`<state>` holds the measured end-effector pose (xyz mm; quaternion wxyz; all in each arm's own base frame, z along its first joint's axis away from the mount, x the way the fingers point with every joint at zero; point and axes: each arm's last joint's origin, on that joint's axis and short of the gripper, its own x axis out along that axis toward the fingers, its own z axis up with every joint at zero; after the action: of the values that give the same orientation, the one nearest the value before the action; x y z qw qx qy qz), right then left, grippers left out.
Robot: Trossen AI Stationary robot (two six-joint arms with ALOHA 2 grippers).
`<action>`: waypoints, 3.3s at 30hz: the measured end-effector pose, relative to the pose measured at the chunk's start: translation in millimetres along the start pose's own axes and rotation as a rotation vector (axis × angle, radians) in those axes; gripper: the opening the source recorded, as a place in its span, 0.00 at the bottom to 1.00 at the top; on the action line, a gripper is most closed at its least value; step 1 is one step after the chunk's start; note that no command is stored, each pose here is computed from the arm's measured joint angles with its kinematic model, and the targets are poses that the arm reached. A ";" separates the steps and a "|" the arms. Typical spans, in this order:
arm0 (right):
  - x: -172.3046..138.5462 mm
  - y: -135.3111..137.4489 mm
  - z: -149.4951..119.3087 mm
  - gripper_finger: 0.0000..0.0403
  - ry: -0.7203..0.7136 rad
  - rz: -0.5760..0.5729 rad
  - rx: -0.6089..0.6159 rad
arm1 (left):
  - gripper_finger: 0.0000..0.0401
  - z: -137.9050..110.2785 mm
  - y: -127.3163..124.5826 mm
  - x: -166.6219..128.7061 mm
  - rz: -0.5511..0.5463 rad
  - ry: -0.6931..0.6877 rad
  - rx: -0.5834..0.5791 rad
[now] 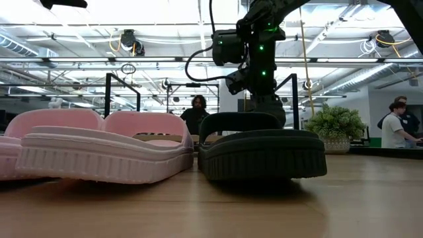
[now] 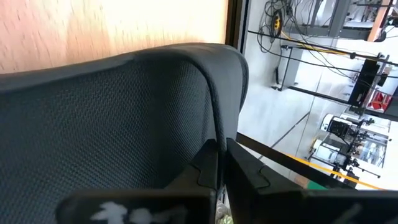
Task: Pick and place slides into the shelf
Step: Put the right black slide on the shelf, then put the left black slide on the shelf
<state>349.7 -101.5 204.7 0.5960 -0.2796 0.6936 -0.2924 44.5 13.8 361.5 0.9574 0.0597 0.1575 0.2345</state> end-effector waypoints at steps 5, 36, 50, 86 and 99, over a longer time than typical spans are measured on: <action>0.0 -0.5 -0.2 0.01 0.005 -0.019 -0.024 | 0.06 0.0 -0.1 0.1 -0.001 0.000 0.000; -8.3 7.1 3.9 0.01 -0.044 0.027 -0.011 | 0.06 0.0 0.0 0.1 0.000 0.000 0.031; -8.0 8.0 -0.6 0.01 -0.009 0.038 -0.012 | 0.06 -0.4 -0.1 0.0 -0.001 0.004 0.052; -26.6 -5.9 -12.0 0.28 -0.066 0.077 0.039 | 0.06 -0.6 0.0 0.0 -0.001 0.006 0.077; -39.0 -6.0 -15.4 0.30 -0.098 0.077 0.083 | 0.06 -0.5 -0.1 0.1 -0.001 0.006 0.078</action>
<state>339.9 -75.7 236.8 0.6510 -0.2416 0.6613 -0.2837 44.4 13.8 360.9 0.9540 0.0964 0.1693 0.2277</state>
